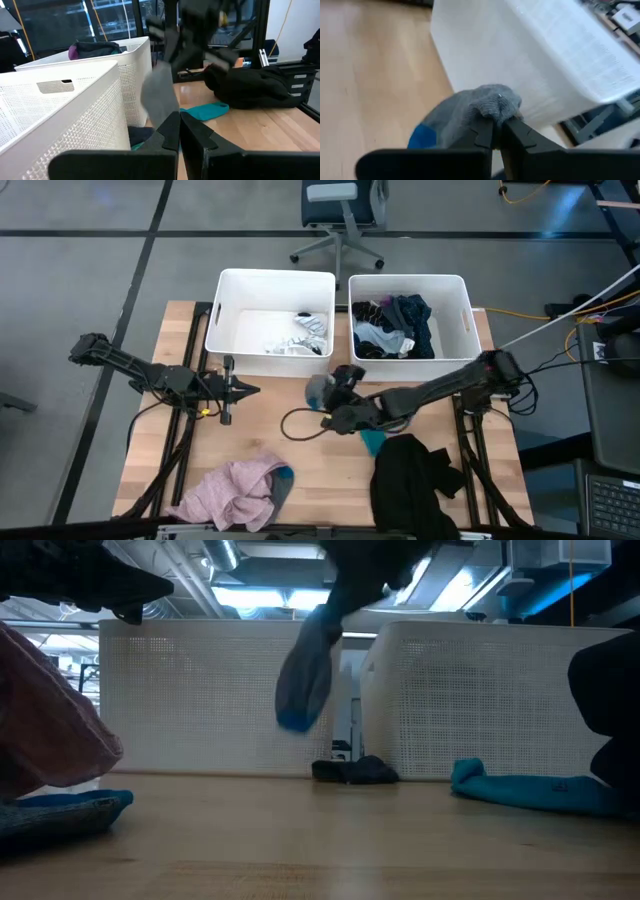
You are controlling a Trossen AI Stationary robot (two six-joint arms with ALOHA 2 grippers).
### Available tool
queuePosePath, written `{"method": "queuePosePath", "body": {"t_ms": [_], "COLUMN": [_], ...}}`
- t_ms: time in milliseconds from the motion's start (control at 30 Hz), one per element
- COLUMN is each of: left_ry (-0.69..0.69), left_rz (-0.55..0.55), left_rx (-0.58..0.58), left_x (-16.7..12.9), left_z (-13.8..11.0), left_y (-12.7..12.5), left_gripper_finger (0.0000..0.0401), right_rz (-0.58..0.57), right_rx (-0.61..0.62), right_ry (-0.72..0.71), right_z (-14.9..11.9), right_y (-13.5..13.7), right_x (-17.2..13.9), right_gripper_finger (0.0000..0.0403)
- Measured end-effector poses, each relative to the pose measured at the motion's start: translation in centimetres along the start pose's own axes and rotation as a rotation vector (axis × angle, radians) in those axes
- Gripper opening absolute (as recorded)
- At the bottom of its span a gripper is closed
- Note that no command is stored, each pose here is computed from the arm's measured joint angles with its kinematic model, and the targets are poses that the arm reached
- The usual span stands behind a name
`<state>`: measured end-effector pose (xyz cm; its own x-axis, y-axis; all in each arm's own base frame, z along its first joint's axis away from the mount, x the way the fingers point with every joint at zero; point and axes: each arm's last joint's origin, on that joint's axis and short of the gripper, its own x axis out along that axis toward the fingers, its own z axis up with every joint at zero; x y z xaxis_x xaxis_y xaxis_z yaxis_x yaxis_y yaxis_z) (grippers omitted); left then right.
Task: Sort clothes
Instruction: Put the gray sock into the right white bin
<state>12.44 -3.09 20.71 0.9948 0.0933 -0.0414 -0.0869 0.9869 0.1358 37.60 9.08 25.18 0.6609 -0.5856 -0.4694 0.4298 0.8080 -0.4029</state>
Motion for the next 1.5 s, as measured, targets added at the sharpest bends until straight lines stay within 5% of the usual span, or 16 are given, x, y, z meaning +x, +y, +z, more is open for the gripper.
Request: {"method": "queuePosePath", "body": {"t_ms": [333, 767, 1000, 1233, 1500], "left_ry": [-0.001, -0.002, -0.002, -0.002, -0.002], "left_rz": [0.0, 0.0, 0.0, 0.0, 0.0], "left_rx": [0.001, 0.002, 0.002, 0.001, 0.003], "left_x": [0.0, 0.0, 0.0, 0.0, 0.0], "left_z": [0.0, 0.0, 0.0, 0.0, 0.0], "left_y": [0.0, 0.0, 0.0, 0.0, 0.0], "left_gripper_finger": [0.0001, 0.0001, 0.0001, 0.0001, 0.0001], "right_rz": [-0.101, -0.435, -0.502, -0.416, -0.322], "right_rx": [0.074, 0.118, 0.14, 0.232, 0.348], "right_ry": [-0.083, -0.127, -0.062, 0.101, 0.34], "right_z": [2.5, 2.4, 2.1, 0.6, -1.5], "right_y": [-6.7, -14.6, -17.3, -19.6, -20.9], "right_x": [-6.2, -11.5, -10.1, -7.3, -4.8], "right_gripper_finger": [0.0021, 0.0024, 0.0024, 0.003, 0.0108]}}
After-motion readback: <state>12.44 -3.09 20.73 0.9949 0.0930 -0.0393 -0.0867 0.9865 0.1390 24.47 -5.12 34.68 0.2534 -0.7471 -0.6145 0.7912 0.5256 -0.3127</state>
